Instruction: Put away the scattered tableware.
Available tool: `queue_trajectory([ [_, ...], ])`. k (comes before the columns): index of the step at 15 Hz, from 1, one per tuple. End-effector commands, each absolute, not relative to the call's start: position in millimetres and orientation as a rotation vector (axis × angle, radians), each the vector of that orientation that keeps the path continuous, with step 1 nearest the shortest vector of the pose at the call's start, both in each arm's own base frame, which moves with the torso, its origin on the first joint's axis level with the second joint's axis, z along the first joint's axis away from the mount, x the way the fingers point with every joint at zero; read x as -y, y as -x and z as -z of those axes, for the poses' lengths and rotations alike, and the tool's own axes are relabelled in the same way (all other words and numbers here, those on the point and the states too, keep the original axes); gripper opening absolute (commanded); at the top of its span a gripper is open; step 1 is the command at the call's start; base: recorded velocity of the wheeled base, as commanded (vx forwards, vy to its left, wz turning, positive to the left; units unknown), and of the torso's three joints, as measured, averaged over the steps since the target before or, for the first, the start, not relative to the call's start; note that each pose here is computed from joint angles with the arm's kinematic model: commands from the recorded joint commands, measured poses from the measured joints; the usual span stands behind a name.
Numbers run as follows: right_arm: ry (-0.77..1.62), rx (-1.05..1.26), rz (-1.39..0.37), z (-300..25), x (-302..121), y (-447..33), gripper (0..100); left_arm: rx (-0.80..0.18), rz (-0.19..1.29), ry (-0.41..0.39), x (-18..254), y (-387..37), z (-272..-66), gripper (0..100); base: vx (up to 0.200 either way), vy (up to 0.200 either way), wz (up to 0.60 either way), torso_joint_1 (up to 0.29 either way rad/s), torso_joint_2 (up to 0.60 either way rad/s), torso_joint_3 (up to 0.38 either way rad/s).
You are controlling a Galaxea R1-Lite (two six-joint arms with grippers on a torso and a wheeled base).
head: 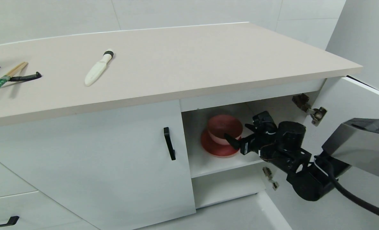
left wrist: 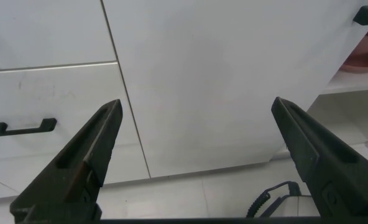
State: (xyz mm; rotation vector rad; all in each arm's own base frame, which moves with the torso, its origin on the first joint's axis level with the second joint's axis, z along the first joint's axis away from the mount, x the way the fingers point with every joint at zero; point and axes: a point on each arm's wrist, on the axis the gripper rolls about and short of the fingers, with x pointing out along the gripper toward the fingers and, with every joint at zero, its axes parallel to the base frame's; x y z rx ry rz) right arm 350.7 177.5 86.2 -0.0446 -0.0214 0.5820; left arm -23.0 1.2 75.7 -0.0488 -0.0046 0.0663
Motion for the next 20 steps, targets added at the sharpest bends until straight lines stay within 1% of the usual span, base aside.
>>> queue_trajectory([
  [1, 0.077, 0.106, -0.669, -123, -178, -283, 100, 0.003, -0.067, 0.049, -1, 23, -76, 100, 0.0, 0.0, 0.0, 0.0, 0.0, 0.0],
  [3, 0.075, 0.113, -0.716, -140, -166, -237, 100, 0.003, -0.067, 0.049, -1, 23, -76, 100, 0.0, 0.0, 0.0, 0.0, 0.0, 0.0],
  [6, 0.067, 0.142, -0.727, -157, -131, -180, 100, 0.003, -0.067, 0.048, -1, 23, -76, 100, 0.0, 0.0, 0.0, 0.0, 0.0, 0.0],
  [8, 0.061, 0.189, -0.65, -166, -95, -153, 100, 0.002, -0.067, 0.046, -1, 23, -75, 100, 0.0, 0.0, 0.0, 0.0, 0.0, 0.0],
  [10, 0.081, 0.258, -0.49, -174, -58, -135, 100, 0.003, -0.067, 0.045, -1, 23, -76, 100, 0.0, 0.0, 0.0, 0.0, 0.0, 0.0],
  [12, 0.093, 0.229, -0.437, -165, -42, -114, 100, 0.003, -0.067, 0.046, -1, 23, -76, 100, 0.0, 0.0, 0.0, 0.0, 0.0, 0.0],
  [14, 0.022, 0.135, -0.393, -158, -27, -78, 100, 0.003, -0.067, 0.046, -1, 23, -76, 100, 0.0, 0.0, 0.0, 0.0, 0.0, 0.0],
  [16, 0.022, 0.078, -0.382, -144, -17, -47, 100, 0.003, -0.067, 0.04, -1, 23, -76, 100, 0.0, 0.0, 0.0, 0.0, 0.0, 0.0],
  [17, 0.021, 0.077, -0.37, -141, -14, -40, 100, 0.003, -0.067, 0.04, -1, 23, -76, 100, 0.0, 0.0, 0.0, 0.0, 0.0, 0.0],
  [18, 0.022, 0.104, -0.29, -134, -6, -21, 100, 0.003, -0.067, 0.038, -1, 23, -76, 100, 0.0, 0.0, 0.0, 0.0, 0.0, 0.0],
  [19, 0.024, 0.131, -0.212, -129, -3, -12, 100, 0.003, -0.067, 0.038, -1, 23, -76, 100, 0.0, 0.0, 0.0, 0.0, 0.0, 0.0],
  [20, 0.026, 0.138, -0.172, -125, -2, -7, 100, 0.003, -0.067, 0.035, -1, 23, -76, 100, 0.0, 0.0, 0.0, 0.0, 0.0, 0.0],
])
